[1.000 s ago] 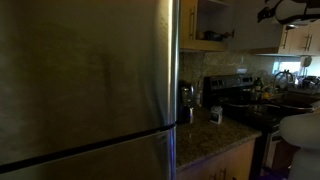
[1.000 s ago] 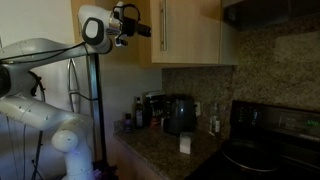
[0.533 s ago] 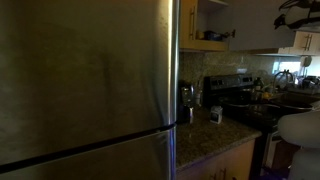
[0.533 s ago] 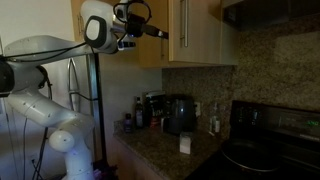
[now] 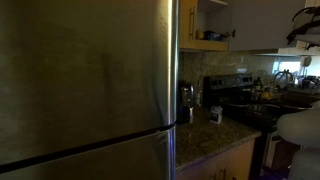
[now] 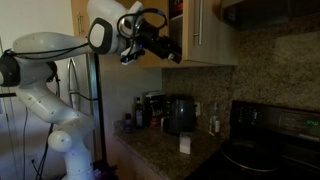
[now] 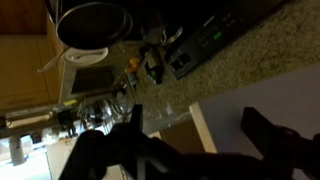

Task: Open the right cabinet door

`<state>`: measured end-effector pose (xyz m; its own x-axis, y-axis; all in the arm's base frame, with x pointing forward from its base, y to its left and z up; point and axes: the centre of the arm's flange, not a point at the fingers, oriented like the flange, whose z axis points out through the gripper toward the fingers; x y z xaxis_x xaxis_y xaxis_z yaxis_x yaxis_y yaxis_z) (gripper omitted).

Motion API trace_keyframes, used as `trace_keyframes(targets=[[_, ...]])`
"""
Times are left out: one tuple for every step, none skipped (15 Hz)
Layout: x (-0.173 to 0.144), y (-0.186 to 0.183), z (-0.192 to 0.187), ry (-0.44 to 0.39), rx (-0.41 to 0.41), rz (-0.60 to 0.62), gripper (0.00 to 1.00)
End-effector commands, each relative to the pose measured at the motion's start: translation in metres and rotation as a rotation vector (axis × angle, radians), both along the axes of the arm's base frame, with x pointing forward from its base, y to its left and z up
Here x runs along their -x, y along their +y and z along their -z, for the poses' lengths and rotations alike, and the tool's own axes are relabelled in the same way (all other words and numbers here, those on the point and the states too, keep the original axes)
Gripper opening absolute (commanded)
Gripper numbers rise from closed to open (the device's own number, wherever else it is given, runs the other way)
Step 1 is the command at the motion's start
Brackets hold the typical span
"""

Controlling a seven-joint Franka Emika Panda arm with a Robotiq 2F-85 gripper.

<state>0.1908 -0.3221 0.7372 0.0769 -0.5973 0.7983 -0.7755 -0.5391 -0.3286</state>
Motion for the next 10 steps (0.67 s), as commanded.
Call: trace_keyframes(targets=[[-0.006,0.08,0.043,0.038,-0.18,-0.093,1.0],[-0.007,0.1,0.049,0.053,-0.229,-0.127,1.0],[-0.009,0.123,0.054,0.065,-0.276,-0.164,1.0],[-0.007,0.149,0.056,0.074,-0.327,-0.2,1.0],[-0.005,0.175,0.057,0.082,-0.374,-0.236,1.0],[-0.001,0.201,0.06,0.09,-0.421,-0.274,1.0],[-0.016,0.156,0.052,0.1,-0.351,-0.22,1.0],[-0.011,0.178,0.052,0.102,-0.374,-0.247,1.0],[-0.004,0.191,0.052,0.097,-0.381,-0.261,1.0],[0.0,0.196,0.053,0.09,-0.381,-0.267,1.0]])
